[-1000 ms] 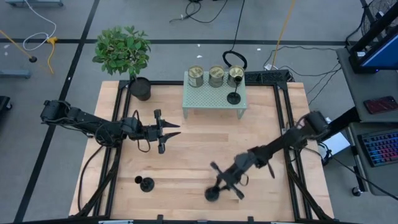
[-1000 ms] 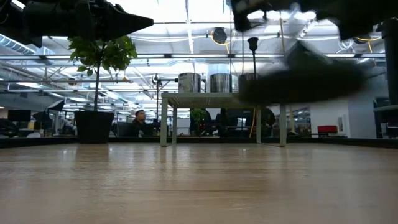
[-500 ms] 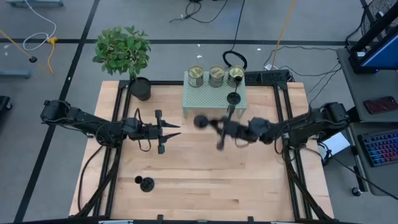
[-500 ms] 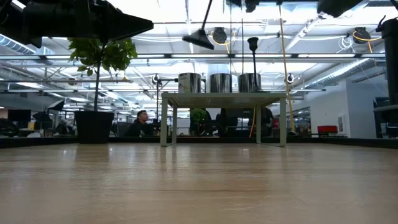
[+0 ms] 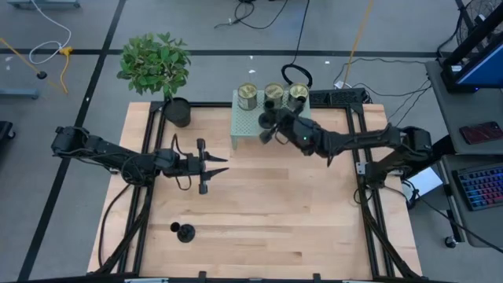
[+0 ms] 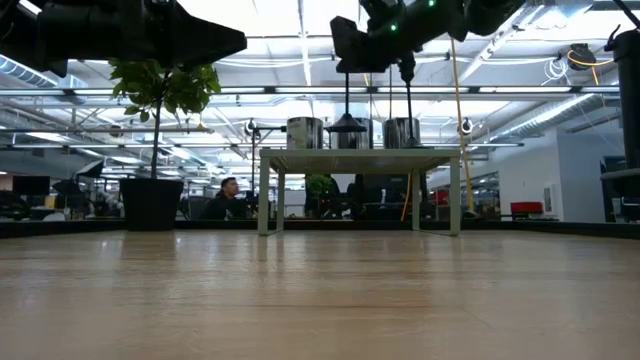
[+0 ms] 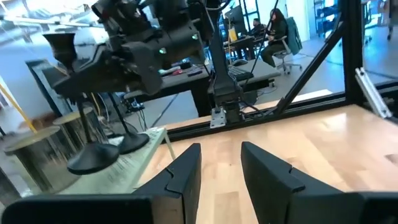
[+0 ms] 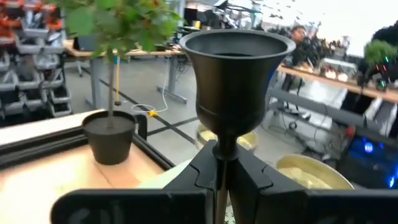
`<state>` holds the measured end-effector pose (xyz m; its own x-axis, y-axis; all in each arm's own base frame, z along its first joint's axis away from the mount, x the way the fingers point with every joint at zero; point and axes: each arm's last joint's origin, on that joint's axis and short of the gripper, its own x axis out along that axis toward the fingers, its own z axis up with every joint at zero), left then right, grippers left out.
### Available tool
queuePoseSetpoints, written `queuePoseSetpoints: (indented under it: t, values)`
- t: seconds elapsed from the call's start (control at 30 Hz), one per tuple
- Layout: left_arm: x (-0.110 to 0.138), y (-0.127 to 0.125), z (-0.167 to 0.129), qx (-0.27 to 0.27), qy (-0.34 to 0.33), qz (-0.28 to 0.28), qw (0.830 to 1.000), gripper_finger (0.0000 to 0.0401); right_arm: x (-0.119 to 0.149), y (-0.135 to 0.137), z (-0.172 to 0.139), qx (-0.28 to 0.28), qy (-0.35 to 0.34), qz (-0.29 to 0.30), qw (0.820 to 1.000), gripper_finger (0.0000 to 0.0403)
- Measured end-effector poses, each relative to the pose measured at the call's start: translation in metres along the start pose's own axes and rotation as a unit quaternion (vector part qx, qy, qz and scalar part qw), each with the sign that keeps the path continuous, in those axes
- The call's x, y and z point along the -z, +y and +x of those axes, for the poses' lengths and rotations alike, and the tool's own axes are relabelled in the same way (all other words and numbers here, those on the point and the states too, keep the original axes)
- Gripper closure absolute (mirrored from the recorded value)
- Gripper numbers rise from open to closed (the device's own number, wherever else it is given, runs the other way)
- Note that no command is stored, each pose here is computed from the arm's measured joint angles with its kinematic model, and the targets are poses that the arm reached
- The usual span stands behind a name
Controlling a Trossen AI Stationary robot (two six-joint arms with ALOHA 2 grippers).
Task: Pick & Place candle stick holders
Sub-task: Put the bottom black candle holder on the shelf aligned with the other black candle holder
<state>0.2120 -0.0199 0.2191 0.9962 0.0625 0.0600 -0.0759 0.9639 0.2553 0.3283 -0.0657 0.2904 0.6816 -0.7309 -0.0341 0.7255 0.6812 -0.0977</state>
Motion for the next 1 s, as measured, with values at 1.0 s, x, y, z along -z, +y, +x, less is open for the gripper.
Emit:
queuePoseSetpoints:
  t: [1.0]
  values:
    - [0.0,-0.002,0.0,0.03,-0.006,-0.026,0.999,0.0279,0.029,-0.016,0.005,0.027,0.054,0.019,0.998,0.0334]
